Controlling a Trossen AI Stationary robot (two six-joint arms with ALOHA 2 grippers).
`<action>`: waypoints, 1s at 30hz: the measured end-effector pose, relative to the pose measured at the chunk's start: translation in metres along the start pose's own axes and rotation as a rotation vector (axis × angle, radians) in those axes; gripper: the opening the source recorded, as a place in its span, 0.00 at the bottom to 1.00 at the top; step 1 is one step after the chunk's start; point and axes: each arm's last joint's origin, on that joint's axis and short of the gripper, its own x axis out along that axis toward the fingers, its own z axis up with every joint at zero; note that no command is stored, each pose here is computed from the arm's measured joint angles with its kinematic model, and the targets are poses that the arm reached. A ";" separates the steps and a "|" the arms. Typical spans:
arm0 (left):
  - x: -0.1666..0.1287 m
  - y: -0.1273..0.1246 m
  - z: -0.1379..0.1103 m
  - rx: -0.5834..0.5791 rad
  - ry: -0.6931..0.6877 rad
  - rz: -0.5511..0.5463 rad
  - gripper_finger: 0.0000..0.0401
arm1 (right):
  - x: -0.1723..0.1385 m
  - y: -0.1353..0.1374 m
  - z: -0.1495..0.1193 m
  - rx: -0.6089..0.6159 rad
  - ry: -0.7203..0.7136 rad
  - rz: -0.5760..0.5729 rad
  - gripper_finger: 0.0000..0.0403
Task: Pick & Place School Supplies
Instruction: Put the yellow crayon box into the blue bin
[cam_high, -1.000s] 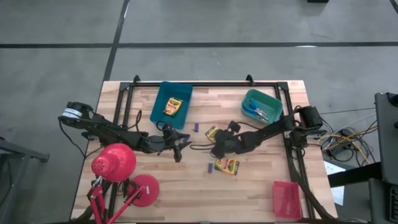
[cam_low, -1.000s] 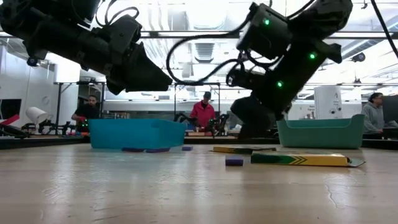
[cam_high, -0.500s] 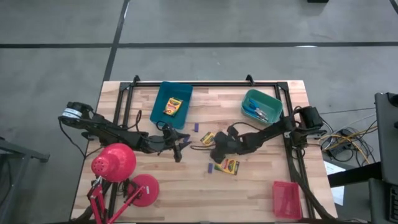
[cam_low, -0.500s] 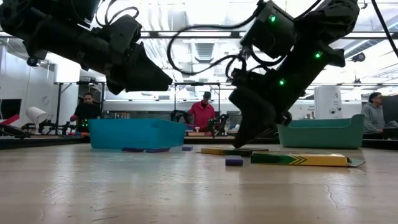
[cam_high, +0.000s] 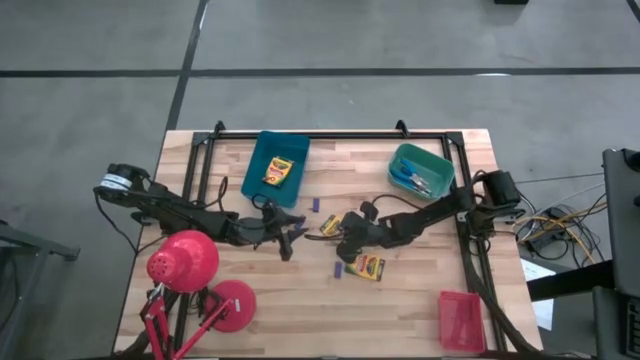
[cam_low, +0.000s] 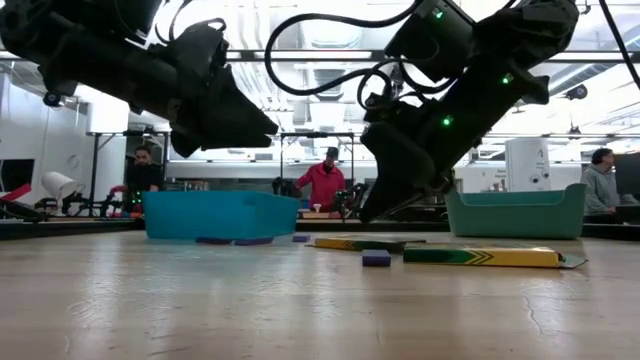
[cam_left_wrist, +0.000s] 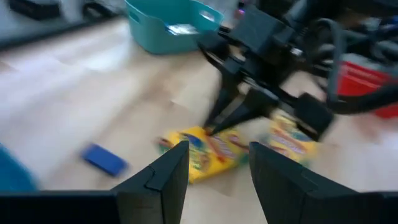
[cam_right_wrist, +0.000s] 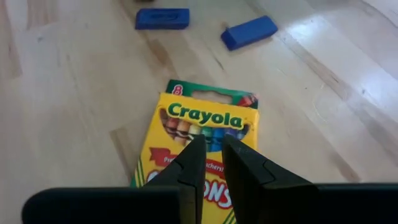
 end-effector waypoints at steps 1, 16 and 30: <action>0.000 -0.001 -0.001 -0.024 0.020 -0.038 0.43 | 0.000 0.000 0.000 -0.011 -0.001 0.001 0.13; 0.053 -0.008 -0.035 -0.397 0.048 -0.010 0.43 | -0.005 -0.003 0.001 -0.113 0.024 -0.019 0.13; 0.087 -0.018 -0.016 -0.541 0.235 0.220 0.43 | -0.006 -0.013 -0.008 -0.178 0.060 -0.179 0.13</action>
